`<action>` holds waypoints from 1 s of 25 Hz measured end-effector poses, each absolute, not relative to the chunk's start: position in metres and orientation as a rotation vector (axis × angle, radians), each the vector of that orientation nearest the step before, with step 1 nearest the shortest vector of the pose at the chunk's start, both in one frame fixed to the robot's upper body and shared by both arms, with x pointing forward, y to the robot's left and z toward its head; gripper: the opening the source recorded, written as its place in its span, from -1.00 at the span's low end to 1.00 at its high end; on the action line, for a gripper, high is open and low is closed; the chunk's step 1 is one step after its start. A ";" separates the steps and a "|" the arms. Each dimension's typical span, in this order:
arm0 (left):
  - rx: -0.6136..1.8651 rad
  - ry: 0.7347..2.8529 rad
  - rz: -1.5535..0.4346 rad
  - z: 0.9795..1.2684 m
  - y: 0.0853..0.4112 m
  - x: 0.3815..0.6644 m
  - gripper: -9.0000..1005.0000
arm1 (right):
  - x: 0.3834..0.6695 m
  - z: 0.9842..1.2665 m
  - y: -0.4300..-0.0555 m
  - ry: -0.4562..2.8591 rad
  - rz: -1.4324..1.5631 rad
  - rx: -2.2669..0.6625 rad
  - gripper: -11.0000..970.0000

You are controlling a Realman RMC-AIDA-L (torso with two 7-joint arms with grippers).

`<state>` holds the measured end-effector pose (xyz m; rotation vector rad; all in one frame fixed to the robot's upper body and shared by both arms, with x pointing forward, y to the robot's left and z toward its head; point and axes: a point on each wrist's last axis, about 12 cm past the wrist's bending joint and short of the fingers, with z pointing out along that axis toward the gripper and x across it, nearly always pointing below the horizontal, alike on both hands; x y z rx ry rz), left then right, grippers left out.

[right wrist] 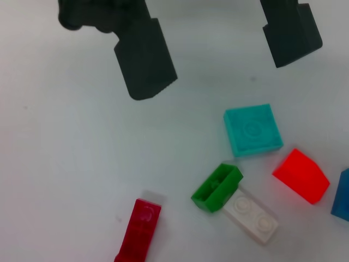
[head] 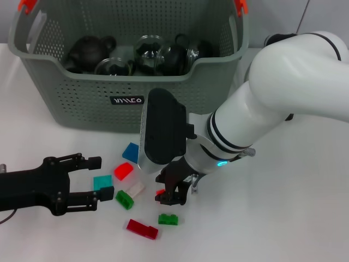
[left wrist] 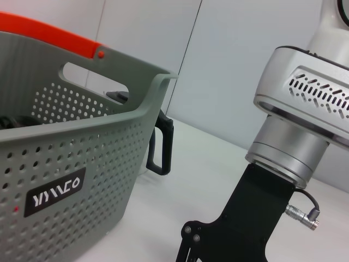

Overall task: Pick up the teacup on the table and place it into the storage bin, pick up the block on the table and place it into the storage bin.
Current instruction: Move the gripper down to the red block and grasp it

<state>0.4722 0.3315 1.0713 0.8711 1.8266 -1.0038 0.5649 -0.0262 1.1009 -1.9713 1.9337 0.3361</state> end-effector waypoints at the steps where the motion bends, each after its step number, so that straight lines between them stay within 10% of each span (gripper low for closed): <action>1: 0.871 1.827 -1.003 1.071 0.332 0.472 0.65 | 0.565 1.101 -0.026 1.933 0.337 -1.972 -0.19; 25: 0.865 1.830 -1.005 1.070 0.332 0.470 0.65 | 0.562 1.096 -0.027 1.948 0.365 -1.971 -0.52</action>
